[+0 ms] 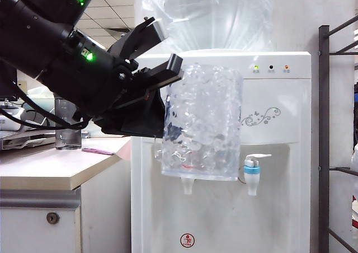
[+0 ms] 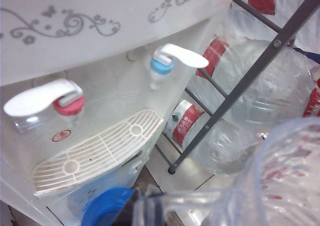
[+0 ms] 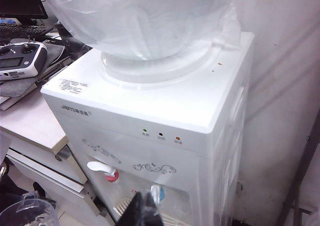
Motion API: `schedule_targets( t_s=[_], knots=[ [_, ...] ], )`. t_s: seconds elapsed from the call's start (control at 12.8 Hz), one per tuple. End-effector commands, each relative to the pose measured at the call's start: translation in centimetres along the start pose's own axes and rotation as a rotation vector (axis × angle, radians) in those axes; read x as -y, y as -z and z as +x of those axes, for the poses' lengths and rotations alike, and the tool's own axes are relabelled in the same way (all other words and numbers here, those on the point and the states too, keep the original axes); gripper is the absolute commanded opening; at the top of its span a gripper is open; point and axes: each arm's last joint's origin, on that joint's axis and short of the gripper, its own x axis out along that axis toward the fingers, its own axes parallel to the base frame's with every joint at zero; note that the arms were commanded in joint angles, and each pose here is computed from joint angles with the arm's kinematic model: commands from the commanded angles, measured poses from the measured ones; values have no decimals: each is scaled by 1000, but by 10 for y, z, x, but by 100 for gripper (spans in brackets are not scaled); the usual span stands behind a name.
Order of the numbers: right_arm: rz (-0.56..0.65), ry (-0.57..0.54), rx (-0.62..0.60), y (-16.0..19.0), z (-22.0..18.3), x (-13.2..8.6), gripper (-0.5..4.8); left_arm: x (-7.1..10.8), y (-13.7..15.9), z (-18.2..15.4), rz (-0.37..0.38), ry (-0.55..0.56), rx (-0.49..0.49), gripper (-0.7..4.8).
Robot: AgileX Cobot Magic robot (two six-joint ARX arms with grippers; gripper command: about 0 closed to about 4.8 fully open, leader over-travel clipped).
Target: Pick up the plastic mug from the left desk, go to the cold water outlet of the water dispenser, press the vertical switch to get some water, then put the mug back on the desk.
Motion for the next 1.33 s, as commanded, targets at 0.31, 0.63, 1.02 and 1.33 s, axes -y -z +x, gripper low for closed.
schedule_targets(
  t_s=[0.31, 0.63, 1.02, 1.33],
  knots=[
    [-9, -7, 20, -3, -1, -1, -6, -1, 6, 9, -10, 4, -21, -6],
    [-8, -7, 18, -3, -1, -1, -6, -6, 35, 46, -12, -15, -125, -6],
    [-5, -10, 12, -2, -3, -2, -6, -5, 20, 88, -16, -17, -135, -6],
    [5, -8, -10, 1, -3, -2, -6, -7, 28, 111, -29, -25, -174, -6]
  ],
)
